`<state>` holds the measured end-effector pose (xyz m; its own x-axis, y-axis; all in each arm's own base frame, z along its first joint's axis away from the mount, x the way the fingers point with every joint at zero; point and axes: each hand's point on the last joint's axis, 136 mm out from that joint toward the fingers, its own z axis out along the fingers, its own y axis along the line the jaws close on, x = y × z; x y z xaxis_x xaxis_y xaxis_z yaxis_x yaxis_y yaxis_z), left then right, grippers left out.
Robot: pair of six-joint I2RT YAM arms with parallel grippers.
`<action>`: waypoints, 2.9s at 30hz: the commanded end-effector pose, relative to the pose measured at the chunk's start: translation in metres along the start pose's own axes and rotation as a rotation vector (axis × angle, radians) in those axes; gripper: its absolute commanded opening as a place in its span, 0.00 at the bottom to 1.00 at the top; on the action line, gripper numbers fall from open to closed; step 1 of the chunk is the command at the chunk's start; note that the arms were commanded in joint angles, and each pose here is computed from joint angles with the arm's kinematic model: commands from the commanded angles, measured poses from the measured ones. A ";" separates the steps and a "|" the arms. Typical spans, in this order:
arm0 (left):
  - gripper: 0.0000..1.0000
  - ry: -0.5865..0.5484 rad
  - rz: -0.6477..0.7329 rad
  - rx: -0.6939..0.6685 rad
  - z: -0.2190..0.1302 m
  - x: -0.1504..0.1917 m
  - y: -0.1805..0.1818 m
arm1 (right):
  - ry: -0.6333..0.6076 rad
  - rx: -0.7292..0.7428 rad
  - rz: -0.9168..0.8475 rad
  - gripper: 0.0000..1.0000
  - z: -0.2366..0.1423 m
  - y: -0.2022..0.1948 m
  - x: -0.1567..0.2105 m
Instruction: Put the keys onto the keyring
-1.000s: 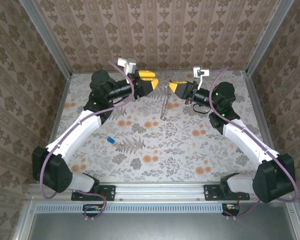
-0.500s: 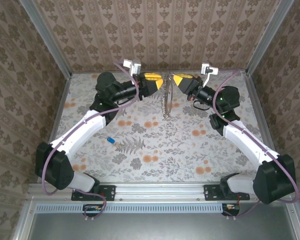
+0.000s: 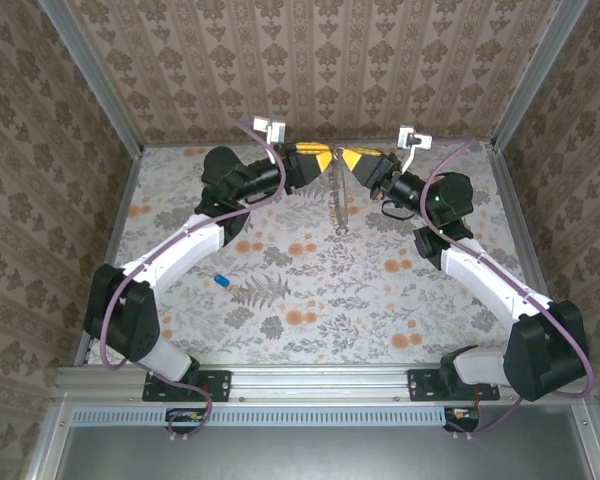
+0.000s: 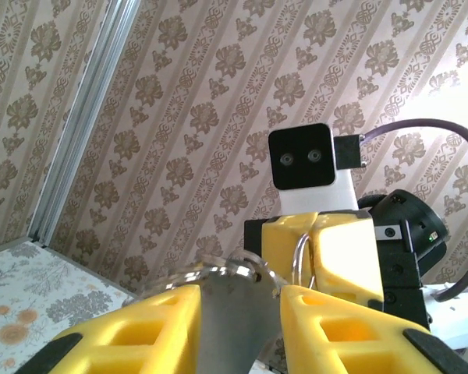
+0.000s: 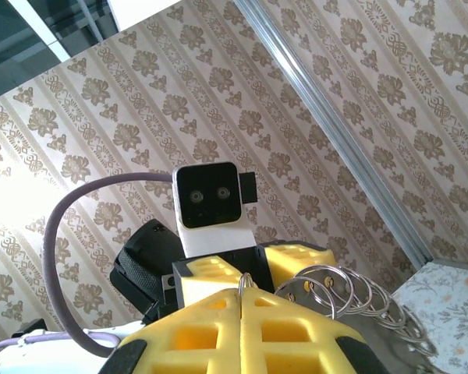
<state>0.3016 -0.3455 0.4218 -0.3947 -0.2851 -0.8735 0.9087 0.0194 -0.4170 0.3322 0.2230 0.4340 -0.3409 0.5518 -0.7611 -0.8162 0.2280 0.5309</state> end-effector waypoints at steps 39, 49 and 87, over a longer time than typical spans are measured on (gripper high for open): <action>0.00 -0.001 0.006 0.112 0.018 0.003 -0.027 | -0.019 -0.019 -0.024 0.00 -0.002 0.008 -0.002; 0.00 0.120 0.138 0.089 0.010 0.007 -0.037 | -0.008 0.242 0.022 0.60 -0.045 -0.027 -0.019; 0.00 0.363 0.264 0.171 0.003 0.024 -0.061 | 0.320 -0.039 -0.010 0.32 -0.022 0.030 0.033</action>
<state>0.2420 -0.3559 0.4099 -0.1978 0.0895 -0.9761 0.9751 -0.0842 -0.2053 0.2932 0.2255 0.4059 -0.4837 0.2910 -0.8254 -0.8038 0.2256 0.5505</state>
